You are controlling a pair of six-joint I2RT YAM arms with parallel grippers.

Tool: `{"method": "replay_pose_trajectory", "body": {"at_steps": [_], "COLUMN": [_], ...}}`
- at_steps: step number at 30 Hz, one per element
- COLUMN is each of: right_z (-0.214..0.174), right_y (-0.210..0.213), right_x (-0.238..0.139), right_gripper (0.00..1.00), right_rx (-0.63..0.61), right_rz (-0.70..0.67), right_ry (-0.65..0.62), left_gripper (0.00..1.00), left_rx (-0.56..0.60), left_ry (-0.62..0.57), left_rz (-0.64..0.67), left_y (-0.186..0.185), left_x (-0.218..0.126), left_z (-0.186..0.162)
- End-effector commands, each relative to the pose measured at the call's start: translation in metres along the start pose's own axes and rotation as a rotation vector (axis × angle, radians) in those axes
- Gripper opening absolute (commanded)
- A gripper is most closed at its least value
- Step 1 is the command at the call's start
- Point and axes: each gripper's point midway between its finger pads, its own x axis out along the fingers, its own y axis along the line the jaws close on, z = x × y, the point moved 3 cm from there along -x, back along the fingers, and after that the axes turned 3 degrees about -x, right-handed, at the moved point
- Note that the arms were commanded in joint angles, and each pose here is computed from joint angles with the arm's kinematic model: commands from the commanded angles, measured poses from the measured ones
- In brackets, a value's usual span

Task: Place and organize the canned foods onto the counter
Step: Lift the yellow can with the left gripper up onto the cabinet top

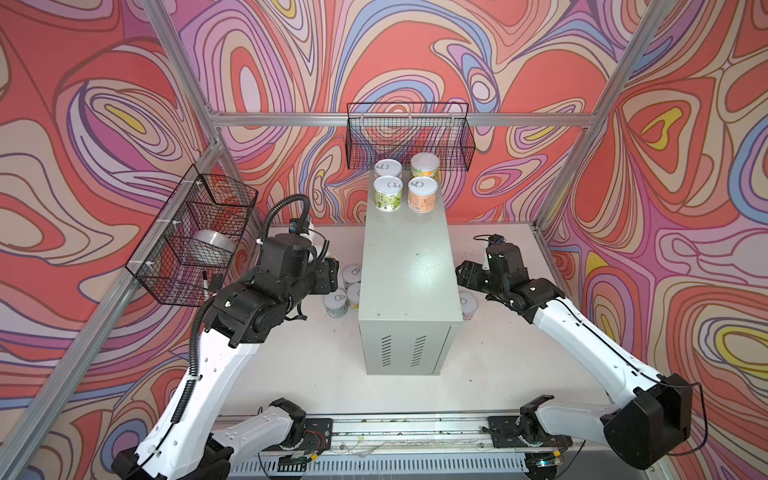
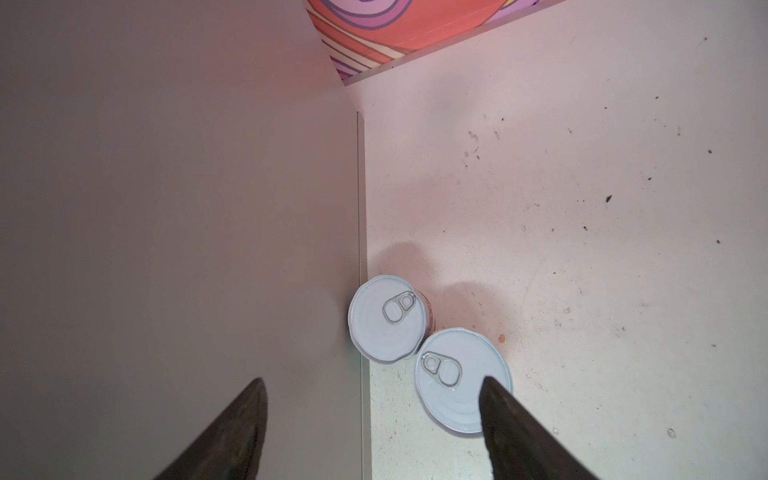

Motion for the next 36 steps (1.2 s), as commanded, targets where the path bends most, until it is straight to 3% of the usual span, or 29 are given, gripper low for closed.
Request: {"method": "replay_pose_trajectory", "body": {"at_steps": [1, 11, 23, 36], "right_z": [0.014, 0.026, 0.042, 0.055], "right_y": [0.002, 0.005, 0.009, 0.01], "right_x": [-0.015, -0.028, -0.042, -0.062], "right_gripper": [0.82, 0.83, 0.82, 0.82], "right_rx": [-0.002, 0.0, -0.003, -0.01], "right_rz": [0.006, 0.007, 0.008, 0.011], "right_ry": [-0.042, -0.069, -0.112, -0.169], "left_gripper": [0.0, 0.0, 0.0, 0.0], "left_rx": [0.063, 0.127, 0.16, 0.177], "left_ry": [-0.039, -0.05, -0.027, 0.058], "left_rz": [-0.063, -0.254, -0.328, -0.319], "left_y": [-0.011, -0.059, -0.103, -0.129], "left_x": [-0.021, -0.025, 0.028, 0.089], "left_z": [0.021, 0.071, 0.11, 0.095]}}
